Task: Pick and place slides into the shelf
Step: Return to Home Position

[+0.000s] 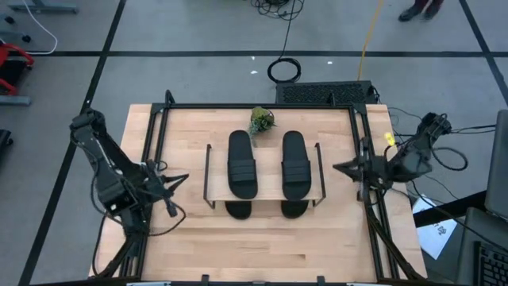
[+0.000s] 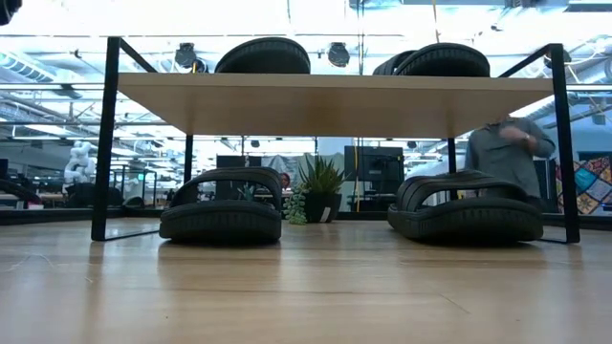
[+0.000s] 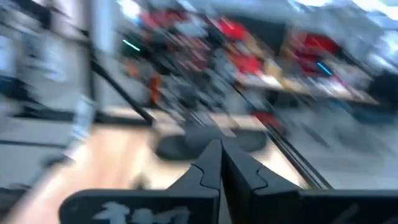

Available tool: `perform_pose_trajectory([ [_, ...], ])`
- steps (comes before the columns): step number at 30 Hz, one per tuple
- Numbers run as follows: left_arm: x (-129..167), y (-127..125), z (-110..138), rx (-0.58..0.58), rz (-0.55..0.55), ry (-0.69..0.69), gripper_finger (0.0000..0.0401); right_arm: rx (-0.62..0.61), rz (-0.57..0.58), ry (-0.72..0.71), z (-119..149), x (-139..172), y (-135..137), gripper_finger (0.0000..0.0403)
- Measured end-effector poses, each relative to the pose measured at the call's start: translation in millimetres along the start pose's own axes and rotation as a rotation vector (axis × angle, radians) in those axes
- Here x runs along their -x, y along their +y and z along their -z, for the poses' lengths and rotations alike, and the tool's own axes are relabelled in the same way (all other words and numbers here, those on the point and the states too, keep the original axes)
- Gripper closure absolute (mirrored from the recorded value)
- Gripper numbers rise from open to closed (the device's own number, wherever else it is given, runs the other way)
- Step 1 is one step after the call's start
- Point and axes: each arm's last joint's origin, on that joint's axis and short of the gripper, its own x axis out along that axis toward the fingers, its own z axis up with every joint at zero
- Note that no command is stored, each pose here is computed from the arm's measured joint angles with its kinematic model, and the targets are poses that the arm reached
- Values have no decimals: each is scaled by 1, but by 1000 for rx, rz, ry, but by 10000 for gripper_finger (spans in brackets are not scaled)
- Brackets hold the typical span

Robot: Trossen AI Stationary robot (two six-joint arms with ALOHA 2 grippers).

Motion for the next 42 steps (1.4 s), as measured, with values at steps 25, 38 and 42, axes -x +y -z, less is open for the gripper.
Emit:
perform_pose_trajectory([
  [25, -73, 12, -99, -122, 626, -506, 401, 195, -487, -264, -15, -52, 57, 403],
  [38, -80, 30, -70, -184, 639, -435, 401, 58, -367, -91, -5, -59, 6, 403],
  [42, -67, 45, -50, -156, 593, -439, 401, 37, -361, -143, -9, -46, -2, 403],
])
